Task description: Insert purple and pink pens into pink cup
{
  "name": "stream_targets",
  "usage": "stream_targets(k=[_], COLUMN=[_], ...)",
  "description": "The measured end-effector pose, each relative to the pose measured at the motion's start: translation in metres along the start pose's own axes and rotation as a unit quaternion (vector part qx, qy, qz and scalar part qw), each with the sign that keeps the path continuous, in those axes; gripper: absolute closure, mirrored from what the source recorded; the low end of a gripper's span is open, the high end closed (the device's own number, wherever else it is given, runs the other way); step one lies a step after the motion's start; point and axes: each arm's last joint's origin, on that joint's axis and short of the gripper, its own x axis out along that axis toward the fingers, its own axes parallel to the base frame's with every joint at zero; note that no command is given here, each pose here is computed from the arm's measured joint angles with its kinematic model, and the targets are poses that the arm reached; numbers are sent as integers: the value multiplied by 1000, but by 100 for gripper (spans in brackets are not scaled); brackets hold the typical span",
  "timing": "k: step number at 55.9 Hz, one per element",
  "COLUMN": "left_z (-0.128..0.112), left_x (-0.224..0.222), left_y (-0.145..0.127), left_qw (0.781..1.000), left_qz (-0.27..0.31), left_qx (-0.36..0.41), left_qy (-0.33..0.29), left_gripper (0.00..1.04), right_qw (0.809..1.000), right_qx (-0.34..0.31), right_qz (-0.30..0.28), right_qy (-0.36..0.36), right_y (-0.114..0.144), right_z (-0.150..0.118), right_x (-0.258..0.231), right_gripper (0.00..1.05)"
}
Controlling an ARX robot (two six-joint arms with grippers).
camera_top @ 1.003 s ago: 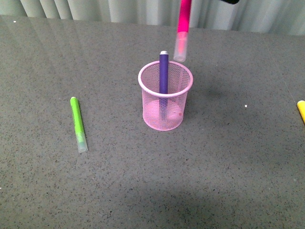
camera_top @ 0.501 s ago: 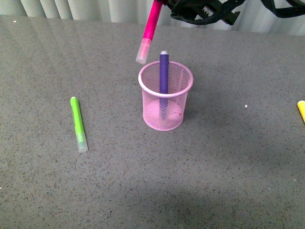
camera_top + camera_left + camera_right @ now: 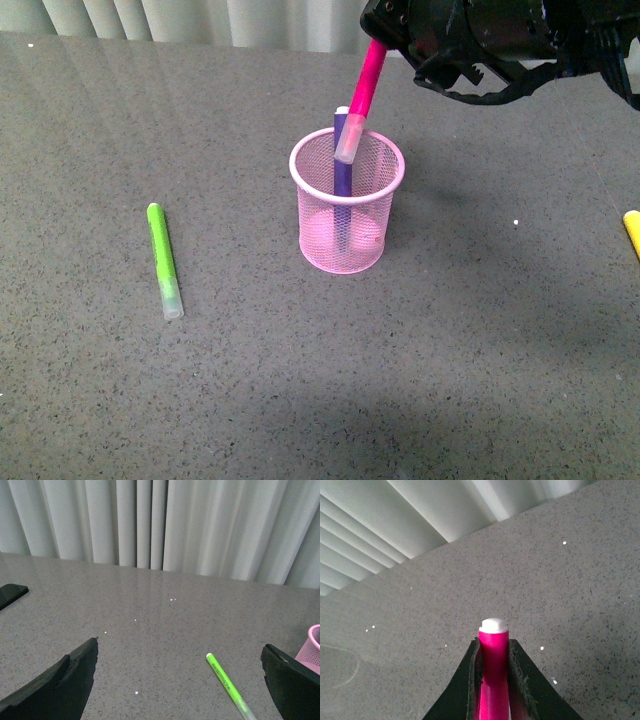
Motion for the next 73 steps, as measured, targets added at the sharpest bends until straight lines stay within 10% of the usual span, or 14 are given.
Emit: stream_targets(k=[30,53,73], left_z=[0,0,0], left_x=[0,0,0], left_y=[0,0,0], left_qw=[1000,1000,1000], left_qz=[0,0,0], left_qx=[0,0,0], left_qy=[0,0,0], left_gripper=[8,8,8], right_qw=[1000,1000,992], right_qx=[13,24,-95], right_qz=[5,12,-84], right_qy=[3,6,-5], right_y=[-4,-11,-85], right_z=[-15,-13,57], right_x=[0,-10,-107], right_gripper=[97,6,7])
